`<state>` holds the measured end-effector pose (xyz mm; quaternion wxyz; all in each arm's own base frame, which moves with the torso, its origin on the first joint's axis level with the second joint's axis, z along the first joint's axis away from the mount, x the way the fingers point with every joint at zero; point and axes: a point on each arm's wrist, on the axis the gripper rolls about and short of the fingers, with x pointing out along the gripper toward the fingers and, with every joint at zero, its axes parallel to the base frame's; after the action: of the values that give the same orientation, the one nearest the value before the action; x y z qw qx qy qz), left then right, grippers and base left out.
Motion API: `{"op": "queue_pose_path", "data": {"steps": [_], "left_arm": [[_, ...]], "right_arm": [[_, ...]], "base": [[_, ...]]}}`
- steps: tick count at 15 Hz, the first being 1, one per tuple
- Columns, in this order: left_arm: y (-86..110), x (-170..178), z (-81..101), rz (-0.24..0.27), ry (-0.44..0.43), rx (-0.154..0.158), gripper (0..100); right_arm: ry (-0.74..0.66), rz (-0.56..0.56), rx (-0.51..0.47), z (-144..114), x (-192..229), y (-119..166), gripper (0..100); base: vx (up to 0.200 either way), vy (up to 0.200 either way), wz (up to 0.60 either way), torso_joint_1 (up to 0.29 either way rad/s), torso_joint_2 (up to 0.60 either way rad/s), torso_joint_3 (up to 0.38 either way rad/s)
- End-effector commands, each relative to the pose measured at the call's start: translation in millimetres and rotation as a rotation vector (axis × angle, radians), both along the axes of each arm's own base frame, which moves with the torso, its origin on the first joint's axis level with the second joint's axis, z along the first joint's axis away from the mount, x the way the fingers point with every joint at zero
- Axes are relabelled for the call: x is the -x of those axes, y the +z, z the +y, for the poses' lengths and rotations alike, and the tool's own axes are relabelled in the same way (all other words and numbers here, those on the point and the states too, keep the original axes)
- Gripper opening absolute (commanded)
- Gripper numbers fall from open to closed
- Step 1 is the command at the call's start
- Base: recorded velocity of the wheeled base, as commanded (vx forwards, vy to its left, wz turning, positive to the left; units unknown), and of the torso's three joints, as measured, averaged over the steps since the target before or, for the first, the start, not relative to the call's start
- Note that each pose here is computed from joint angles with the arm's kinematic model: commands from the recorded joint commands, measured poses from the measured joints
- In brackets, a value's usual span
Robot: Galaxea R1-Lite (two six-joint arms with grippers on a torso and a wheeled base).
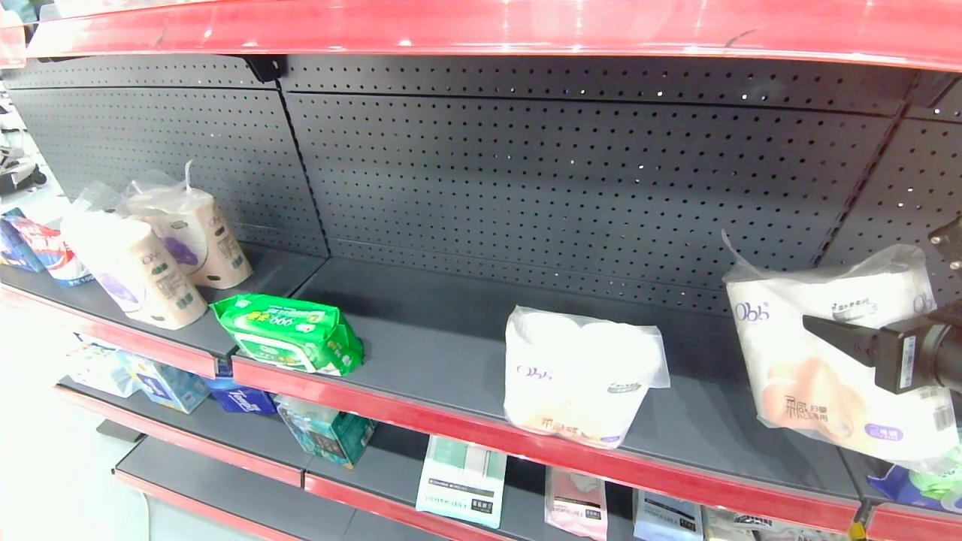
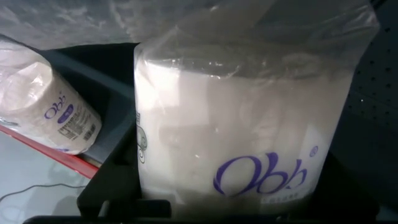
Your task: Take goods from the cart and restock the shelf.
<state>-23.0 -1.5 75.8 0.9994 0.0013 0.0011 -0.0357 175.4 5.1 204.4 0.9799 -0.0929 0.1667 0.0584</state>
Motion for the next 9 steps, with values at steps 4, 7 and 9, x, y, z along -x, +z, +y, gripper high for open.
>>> {"op": "queue_pose_path", "data": {"steps": [4,7,9], "left_arm": [[-0.4,0.0,0.2,0.001,0.007,0.009,100],[-0.4,0.0,0.2,0.001,0.007,0.009,100],[-0.4,0.0,0.2,0.001,0.007,0.009,100]], "right_arm": [[-0.008,0.017,0.0,-1.5,-1.3,-3.9,0],[-0.013,0.015,0.0,-2.3,-9.3,-6.6,0],[-0.007,-0.017,-0.001,-1.2,-23.3,-8.5,0]], "base": [[0.0,0.0,0.0,0.0,0.0,0.0],[0.0,0.0,0.0,0.0,0.0,0.0],[0.0,0.0,0.0,0.0,0.0,0.0]]}}
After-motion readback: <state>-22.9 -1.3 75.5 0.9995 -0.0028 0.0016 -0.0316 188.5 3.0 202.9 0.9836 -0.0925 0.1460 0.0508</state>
